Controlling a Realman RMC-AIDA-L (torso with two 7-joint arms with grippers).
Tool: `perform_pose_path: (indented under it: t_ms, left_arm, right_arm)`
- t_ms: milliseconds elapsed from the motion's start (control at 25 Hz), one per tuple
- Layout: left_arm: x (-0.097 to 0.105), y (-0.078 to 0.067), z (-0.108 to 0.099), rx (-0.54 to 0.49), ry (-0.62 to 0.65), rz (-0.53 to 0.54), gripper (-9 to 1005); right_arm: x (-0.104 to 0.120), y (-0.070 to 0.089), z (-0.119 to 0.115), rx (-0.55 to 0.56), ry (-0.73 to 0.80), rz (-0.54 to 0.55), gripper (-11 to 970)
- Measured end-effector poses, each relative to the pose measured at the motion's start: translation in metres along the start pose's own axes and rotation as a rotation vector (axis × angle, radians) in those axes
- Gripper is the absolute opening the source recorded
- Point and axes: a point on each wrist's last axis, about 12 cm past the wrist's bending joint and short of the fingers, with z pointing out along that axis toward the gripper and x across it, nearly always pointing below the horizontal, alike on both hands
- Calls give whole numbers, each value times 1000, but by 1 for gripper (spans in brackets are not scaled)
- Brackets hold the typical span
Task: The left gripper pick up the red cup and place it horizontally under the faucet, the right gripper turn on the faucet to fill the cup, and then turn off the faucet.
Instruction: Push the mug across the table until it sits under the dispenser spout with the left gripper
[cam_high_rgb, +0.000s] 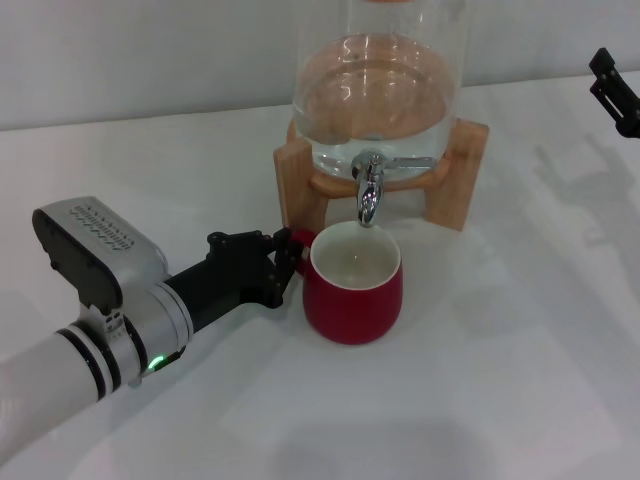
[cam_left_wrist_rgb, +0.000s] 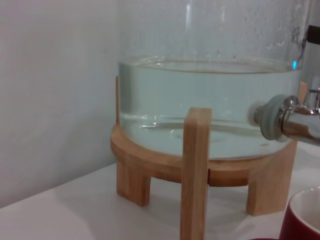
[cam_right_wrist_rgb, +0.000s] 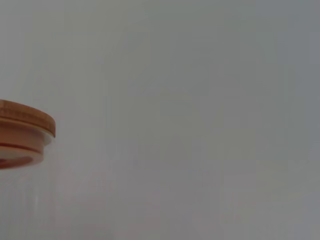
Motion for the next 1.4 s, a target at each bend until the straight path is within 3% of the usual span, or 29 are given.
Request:
perform_pose_path:
  t_ms: [720,1400]
  left_arm:
    - [-4,1,4,14,7,-30,206]
    - [-2,-2,4,7,12,-47,376]
  right_arm:
    - [0,0,0,-1,-3,0,806]
    - [0,0,-1,2,-3,0,806]
